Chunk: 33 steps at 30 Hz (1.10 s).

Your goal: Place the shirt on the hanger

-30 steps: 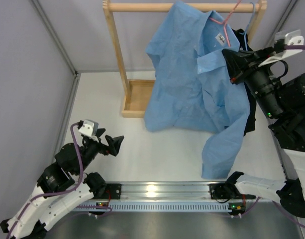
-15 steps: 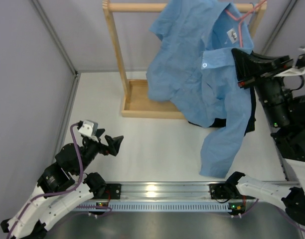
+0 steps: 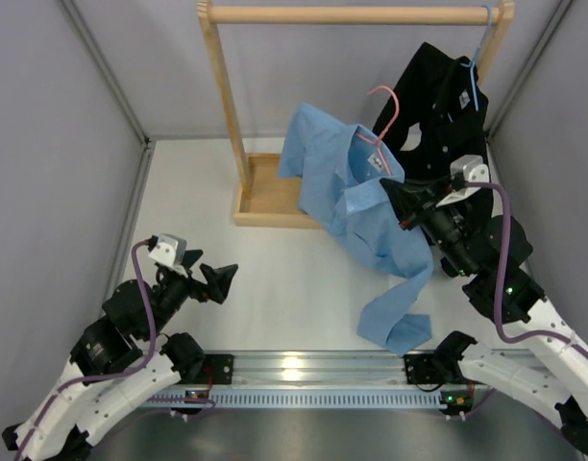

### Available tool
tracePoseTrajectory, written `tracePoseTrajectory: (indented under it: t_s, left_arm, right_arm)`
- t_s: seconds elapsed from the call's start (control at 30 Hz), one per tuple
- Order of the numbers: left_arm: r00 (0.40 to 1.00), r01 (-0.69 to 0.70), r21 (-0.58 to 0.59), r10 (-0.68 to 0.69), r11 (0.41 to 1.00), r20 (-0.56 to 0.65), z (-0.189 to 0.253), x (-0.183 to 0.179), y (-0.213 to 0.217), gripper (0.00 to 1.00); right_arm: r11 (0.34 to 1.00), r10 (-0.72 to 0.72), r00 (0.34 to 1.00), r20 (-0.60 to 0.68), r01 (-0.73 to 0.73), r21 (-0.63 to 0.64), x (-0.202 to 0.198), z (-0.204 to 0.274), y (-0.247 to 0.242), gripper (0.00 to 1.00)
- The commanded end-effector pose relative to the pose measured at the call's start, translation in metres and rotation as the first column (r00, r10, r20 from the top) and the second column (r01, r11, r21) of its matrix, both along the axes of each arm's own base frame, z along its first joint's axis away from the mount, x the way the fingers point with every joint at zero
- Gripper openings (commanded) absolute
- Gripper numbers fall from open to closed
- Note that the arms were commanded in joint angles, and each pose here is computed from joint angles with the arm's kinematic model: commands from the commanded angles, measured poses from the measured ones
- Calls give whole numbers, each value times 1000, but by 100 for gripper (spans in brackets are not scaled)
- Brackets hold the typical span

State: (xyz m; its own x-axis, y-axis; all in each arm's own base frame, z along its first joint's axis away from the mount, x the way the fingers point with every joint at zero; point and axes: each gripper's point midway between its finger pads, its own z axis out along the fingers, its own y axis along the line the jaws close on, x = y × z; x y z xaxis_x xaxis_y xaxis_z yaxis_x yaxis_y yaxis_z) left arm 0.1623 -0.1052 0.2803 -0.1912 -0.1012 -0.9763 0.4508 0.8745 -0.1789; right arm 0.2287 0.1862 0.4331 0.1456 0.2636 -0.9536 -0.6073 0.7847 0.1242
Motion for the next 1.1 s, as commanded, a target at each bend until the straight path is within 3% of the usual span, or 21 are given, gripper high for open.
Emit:
tracePoseTrajectory:
  t_s: [0.0,0.3,0.53,0.9,1.07]
  left_arm:
    - [999,10,-51,-8,999,36,12,1,-4,98]
    - [999,-27,-52,29,998,33,11,4,2,98]
    - [998,-64,-50,66,997,25,10,7,7,98]
    - [985,-170,-58,171,984,15,8,12,26,98]
    - [986,-165,-71,167,984,22,10,10,27,98]
  right_arm:
    - [981,-17,993,119,-6,193,-9,59,-11,0]
    - [936,-264,962,-66,272,224,71,75,-4,0]
    - [910,-306,949,-79,316,268,103,121,13,0]
    - [890,-270,942,-197,323,323,140,140,85,0]
    - [875,-307,921,-240,372,309,149,134,86,0]
